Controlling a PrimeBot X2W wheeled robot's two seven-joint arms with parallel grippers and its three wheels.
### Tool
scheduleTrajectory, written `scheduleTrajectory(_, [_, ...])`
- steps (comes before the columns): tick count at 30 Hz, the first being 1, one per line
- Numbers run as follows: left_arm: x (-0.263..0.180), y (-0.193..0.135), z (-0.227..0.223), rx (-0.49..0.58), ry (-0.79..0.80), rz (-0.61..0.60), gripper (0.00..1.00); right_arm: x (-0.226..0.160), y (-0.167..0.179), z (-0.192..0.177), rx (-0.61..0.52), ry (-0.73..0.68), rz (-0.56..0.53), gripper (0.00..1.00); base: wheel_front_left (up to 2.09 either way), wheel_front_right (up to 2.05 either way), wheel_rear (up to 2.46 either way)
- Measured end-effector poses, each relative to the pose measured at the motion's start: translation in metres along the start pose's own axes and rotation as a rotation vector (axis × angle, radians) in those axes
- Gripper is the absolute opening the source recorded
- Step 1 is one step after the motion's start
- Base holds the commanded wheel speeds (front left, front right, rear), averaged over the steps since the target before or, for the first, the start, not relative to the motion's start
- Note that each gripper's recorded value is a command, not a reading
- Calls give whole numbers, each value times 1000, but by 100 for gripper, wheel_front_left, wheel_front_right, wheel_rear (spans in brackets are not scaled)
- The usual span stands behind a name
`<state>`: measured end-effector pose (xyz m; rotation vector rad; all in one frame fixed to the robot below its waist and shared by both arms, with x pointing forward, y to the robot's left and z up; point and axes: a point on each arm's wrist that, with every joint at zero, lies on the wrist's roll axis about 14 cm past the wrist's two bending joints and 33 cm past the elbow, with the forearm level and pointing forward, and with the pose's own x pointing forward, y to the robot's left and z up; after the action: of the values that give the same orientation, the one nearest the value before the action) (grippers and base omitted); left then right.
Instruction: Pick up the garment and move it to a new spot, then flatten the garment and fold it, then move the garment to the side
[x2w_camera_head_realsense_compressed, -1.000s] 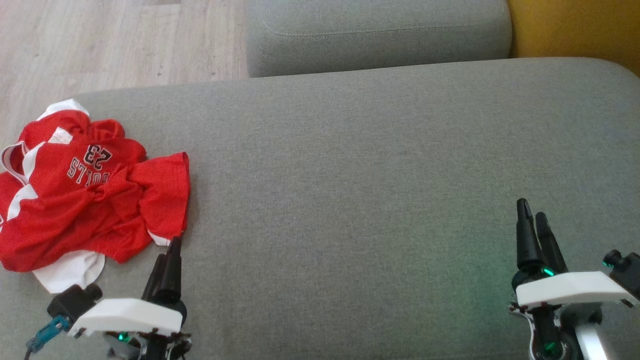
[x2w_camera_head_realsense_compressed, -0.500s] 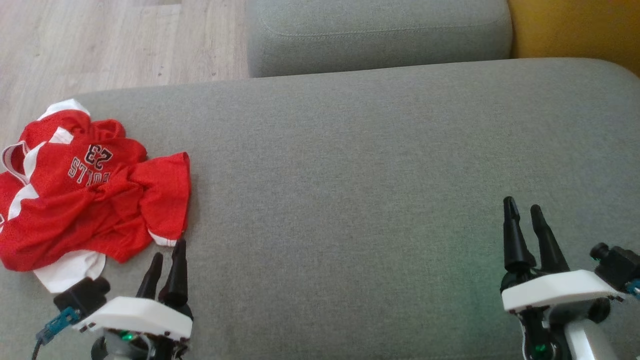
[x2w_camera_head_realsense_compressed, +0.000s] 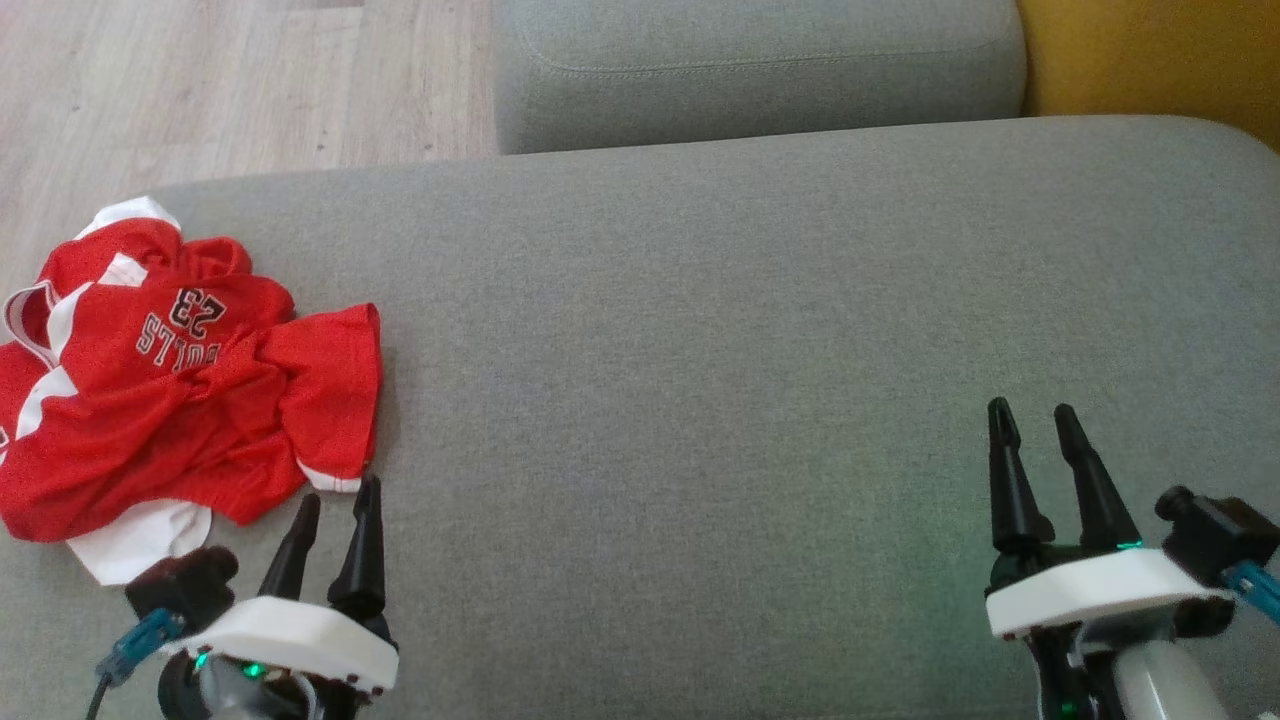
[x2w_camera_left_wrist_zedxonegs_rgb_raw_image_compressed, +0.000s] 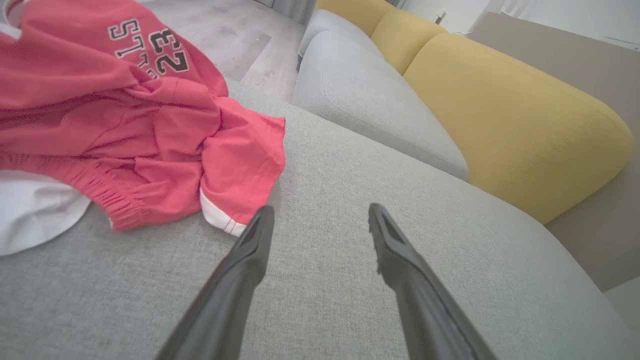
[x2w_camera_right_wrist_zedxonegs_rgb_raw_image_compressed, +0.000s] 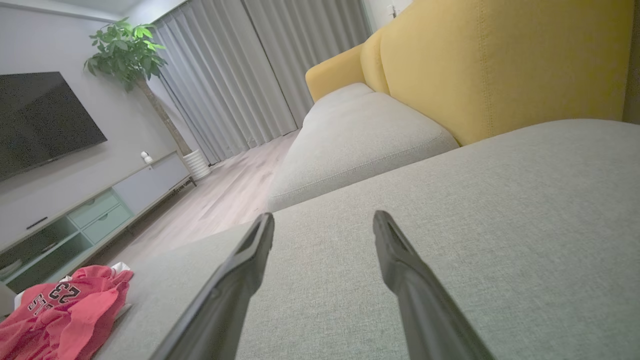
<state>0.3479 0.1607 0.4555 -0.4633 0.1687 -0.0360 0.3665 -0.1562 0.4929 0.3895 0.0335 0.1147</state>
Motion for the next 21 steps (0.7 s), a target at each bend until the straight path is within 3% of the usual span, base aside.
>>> scheduleTrajectory(21, [-7,-7,4,269,-50,-44,100,-5,4,-8,-222,6,35,100,0,0,0])
